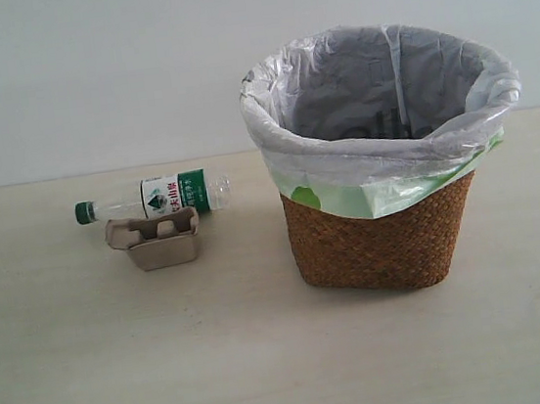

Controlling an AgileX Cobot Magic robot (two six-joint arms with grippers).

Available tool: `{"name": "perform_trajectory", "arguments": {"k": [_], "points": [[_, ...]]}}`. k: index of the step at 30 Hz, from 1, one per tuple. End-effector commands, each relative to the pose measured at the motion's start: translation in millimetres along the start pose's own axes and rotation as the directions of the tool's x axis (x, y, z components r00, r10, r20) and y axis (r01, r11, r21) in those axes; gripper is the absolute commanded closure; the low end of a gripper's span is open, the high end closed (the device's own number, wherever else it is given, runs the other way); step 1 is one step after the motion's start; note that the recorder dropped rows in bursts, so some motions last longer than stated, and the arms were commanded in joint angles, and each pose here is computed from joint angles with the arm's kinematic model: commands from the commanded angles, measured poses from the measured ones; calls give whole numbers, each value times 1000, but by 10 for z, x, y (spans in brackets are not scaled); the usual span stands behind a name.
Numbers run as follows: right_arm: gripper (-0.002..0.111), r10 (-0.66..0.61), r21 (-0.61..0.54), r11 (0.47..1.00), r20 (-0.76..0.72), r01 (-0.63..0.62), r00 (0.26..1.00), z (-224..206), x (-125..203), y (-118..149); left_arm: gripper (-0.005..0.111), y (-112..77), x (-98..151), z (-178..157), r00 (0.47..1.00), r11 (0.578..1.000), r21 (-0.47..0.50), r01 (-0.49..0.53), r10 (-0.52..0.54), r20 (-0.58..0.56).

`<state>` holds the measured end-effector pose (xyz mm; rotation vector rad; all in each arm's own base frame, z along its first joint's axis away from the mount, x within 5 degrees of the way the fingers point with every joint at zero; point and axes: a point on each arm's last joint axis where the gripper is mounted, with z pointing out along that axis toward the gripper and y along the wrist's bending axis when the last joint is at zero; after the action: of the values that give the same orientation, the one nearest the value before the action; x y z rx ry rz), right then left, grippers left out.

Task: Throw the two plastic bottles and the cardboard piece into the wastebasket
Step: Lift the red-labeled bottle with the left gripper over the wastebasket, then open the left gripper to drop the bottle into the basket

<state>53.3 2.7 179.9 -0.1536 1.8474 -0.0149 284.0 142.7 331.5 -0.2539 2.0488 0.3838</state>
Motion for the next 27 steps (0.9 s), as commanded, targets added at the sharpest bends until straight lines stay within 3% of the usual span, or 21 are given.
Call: {"name": "perform_trajectory", "arguments": {"k": [1,4,8,10,12,15,17,18,19,21,27], "points": [[108,1,5,1000,10,-1,1000,-4,-7,-3,103,-137,189,193,991,998,59,33,-25,-132],[108,1,5,1000,10,-1,1000,-4,-7,-3,103,-530,280,310,982,984,173,-29,61,-178],[108,1,5,1000,10,-1,1000,-4,-7,-3,103,-1347,279,324,972,920,374,-119,185,-147],[108,1,5,1000,10,-1,1000,-4,-7,-3,103,-1851,172,190,969,858,488,-159,230,-88],[108,1,5,1000,10,-1,1000,-4,-7,-3,103,-2279,-144,-83,979,794,581,-180,204,25],[108,1,5,1000,10,-1,1000,-4,-7,-3,99,-2901,-653,-726,963,646,718,-260,122,239],[108,1,5,1000,10,-1,1000,-4,-7,-3,78,-3217,-904,-1097,925,552,756,-352,80,372],[108,1,5,1000,10,-1,1000,-4,-7,-3,60,-3392,-953,-1267,899,504,762,-406,74,431],[108,3,5,1000,10,-3,1000,-4,-7,-3,24,-3608,-1009,-1351,867,488,745,-455,51,496],[108,3,5,1000,10,-3,1000,-4,-7,-3,-2,-3797,-1009,-1273,855,501,730,-465,41,517],[108,3,5,1000,10,-3,1000,-4,-7,-3,-1,-3792,-970,-1108,855,526,703,-479,98,509]]}}
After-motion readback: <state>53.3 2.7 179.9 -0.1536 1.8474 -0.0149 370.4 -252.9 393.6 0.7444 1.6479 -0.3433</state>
